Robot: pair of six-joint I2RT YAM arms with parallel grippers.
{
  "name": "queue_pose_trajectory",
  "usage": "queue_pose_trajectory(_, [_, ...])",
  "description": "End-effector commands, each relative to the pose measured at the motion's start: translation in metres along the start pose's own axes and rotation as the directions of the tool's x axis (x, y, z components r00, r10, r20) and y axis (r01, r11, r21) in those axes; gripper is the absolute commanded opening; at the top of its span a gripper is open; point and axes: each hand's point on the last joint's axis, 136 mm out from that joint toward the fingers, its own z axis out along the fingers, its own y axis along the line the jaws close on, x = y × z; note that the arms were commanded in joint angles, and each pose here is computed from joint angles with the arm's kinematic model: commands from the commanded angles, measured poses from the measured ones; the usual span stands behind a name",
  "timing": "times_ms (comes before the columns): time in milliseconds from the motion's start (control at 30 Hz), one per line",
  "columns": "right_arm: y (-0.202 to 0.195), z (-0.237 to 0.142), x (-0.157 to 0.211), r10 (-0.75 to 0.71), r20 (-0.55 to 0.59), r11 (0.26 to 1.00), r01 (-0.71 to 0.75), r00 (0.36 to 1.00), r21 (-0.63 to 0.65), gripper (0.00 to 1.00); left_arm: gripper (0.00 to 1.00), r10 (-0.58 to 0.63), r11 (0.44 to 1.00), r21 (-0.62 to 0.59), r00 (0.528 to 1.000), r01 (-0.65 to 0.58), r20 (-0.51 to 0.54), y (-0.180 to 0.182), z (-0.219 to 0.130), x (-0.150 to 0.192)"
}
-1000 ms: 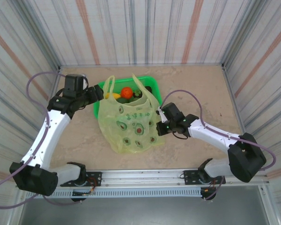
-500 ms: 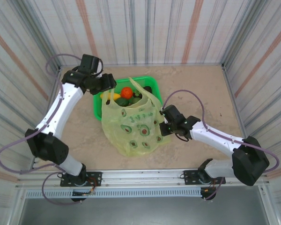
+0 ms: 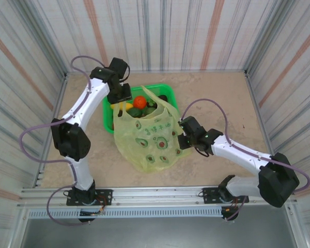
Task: Place the fake fruits into the plastic bag and tie a complex knot
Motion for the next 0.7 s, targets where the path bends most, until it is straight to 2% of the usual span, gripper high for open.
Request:
queue_pose_trajectory(0, [-0.003,-0.006,-0.002,0.003,0.035,1.0,-0.004,0.999,0.015,0.0,0.46,-0.029,1.0,-0.001,1.0,0.029,0.001,-0.001,0.001,-0.007])
queue_pose_trajectory(100, [-0.006,-0.008,-0.003,0.014,0.054,1.0,-0.015,0.998,0.018,0.0,0.3,-0.043,0.999,0.013,0.999,0.043,-0.003,-0.005,0.007,-0.009])
queue_pose_trajectory(233, [-0.007,-0.014,-0.006,0.034,0.089,0.999,-0.035,0.995,0.012,0.0,0.03,-0.044,0.999,0.029,0.999,0.043,0.025,-0.007,0.009,-0.014])
queue_pose_trajectory(267, [-0.007,-0.016,-0.008,0.035,0.097,0.999,-0.036,0.995,0.009,0.0,0.0,-0.04,0.998,0.042,0.999,0.038,0.03,-0.009,0.008,-0.014])
queue_pose_trajectory(367, [-0.005,-0.028,-0.016,0.051,0.142,0.999,-0.05,0.989,-0.013,0.0,0.0,-0.024,0.996,0.09,0.998,0.018,0.064,-0.016,-0.006,-0.014])
queue_pose_trajectory(400, [-0.006,-0.032,-0.019,0.058,0.159,0.998,-0.056,0.986,-0.017,0.03,0.0,-0.012,0.994,0.109,0.996,0.002,0.094,-0.018,-0.014,-0.014])
queue_pose_trajectory(433, [-0.006,-0.038,-0.023,0.068,0.177,0.998,-0.065,0.982,-0.024,0.2,0.0,-0.004,0.991,0.132,0.99,-0.015,0.138,-0.02,-0.025,-0.015])
queue_pose_trajectory(500, [-0.001,-0.05,-0.03,0.083,0.207,0.995,-0.07,0.975,-0.067,0.49,0.0,-0.006,0.986,0.166,0.978,-0.029,0.208,-0.02,-0.042,-0.016])
queue_pose_trajectory(567, [0.008,-0.06,-0.038,0.097,0.218,0.988,-0.068,0.971,-0.136,0.63,0.0,-0.011,0.982,0.184,0.963,-0.04,0.269,-0.016,-0.06,-0.016])
queue_pose_trajectory(667, [0.021,-0.091,-0.058,0.119,0.279,0.966,-0.047,0.953,-0.253,0.73,0.0,-0.035,0.982,0.188,0.946,-0.027,0.324,-0.006,-0.075,-0.012])
